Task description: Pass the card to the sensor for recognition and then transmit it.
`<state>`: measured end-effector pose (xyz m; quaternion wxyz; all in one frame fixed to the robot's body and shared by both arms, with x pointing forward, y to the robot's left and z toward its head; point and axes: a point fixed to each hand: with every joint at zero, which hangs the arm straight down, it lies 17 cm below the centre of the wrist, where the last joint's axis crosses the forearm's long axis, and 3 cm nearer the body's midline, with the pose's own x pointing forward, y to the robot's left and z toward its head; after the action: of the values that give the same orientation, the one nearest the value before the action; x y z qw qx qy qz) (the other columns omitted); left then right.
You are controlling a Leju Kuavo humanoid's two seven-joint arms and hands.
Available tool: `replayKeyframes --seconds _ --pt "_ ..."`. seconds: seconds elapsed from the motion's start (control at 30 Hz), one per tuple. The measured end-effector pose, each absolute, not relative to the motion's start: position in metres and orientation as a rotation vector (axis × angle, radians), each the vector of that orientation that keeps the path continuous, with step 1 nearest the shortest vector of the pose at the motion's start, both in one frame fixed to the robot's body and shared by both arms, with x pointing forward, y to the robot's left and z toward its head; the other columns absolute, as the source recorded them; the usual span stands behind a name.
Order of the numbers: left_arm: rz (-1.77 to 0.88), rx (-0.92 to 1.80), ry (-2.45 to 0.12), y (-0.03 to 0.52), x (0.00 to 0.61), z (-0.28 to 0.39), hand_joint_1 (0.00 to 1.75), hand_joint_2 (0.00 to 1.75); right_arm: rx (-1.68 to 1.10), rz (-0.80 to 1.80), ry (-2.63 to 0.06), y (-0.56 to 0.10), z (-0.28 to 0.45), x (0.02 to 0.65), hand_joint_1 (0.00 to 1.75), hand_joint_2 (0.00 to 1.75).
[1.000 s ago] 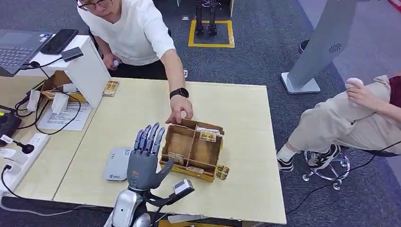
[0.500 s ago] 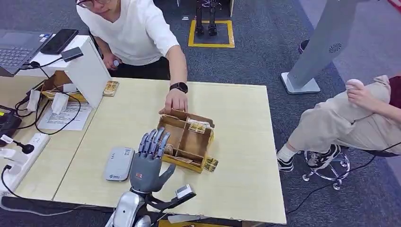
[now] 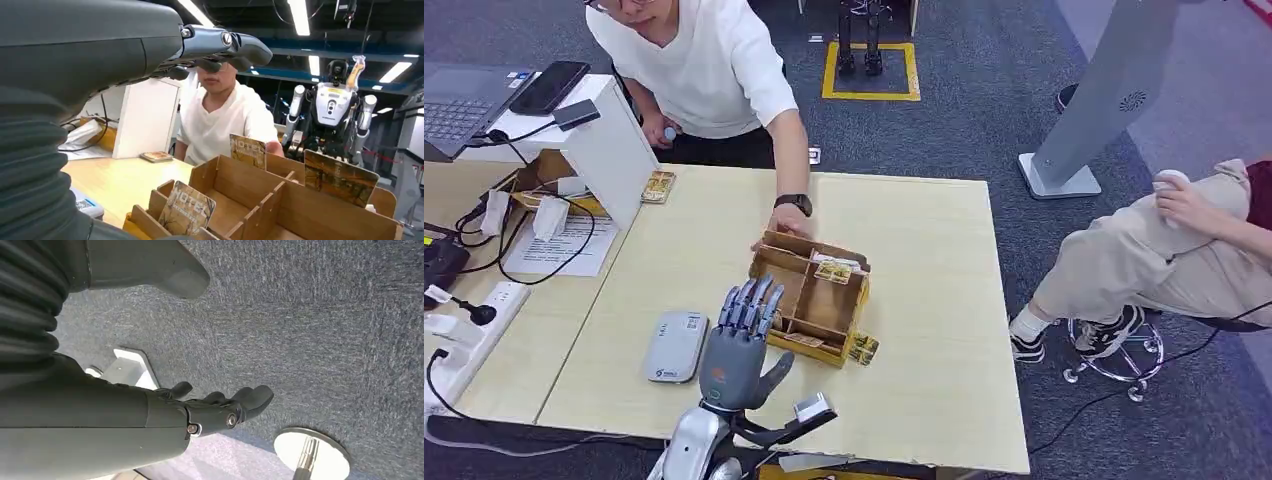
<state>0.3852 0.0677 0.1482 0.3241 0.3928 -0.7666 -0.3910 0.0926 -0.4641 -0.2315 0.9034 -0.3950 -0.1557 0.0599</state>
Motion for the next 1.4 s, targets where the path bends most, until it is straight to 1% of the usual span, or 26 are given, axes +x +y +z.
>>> replayKeyframes --seconds 0.4,0.67,1.1,1.17,1.23,1.27,1.3,1.33,1.37,1.4 --pt "-1.101 1.023 -1.979 0.063 0.383 0.128 0.0 1.75 -0.816 0.13 -0.329 -0.464 -0.231 0.095 0.0 1.75" --pt "-1.178 1.0 -1.924 0.057 0.386 0.102 0.0 1.75 -0.815 0.137 -0.332 -0.463 -0.231 0.097 0.0 1.75" --pt "-1.216 0.977 -1.879 0.055 0.388 0.083 0.0 1.75 -0.815 0.141 -0.33 -0.463 -0.231 0.097 0.0 1.75" --pt "-1.218 0.974 -1.873 0.055 0.388 0.081 0.02 1.75 -0.815 0.141 -0.33 -0.463 -0.231 0.097 0.0 1.75" --pt "-1.218 0.972 -1.869 0.055 0.389 0.08 0.07 1.75 -0.815 0.141 -0.33 -0.463 -0.231 0.097 0.0 1.75" --pt "-1.215 0.973 -1.865 0.056 0.389 0.079 0.14 1.75 -0.815 0.141 -0.33 -0.463 -0.231 0.097 0.0 1.75" --pt "-1.211 0.971 -1.864 0.056 0.389 0.079 0.26 1.75 -0.815 0.141 -0.33 -0.463 -0.231 0.097 0.0 1.75" --pt "-1.207 0.968 -1.863 0.056 0.39 0.079 0.56 1.75 -0.815 0.141 -0.33 -0.463 -0.231 0.097 0.0 1.75" --pt "-1.206 0.962 -1.863 0.055 0.389 0.078 1.05 1.75 -0.815 0.14 -0.33 -0.463 -0.231 0.097 0.0 1.75" --pt "-1.2 0.957 -1.863 0.055 0.389 0.078 1.47 1.75 -0.815 0.138 -0.329 -0.463 -0.231 0.097 0.0 1.75"
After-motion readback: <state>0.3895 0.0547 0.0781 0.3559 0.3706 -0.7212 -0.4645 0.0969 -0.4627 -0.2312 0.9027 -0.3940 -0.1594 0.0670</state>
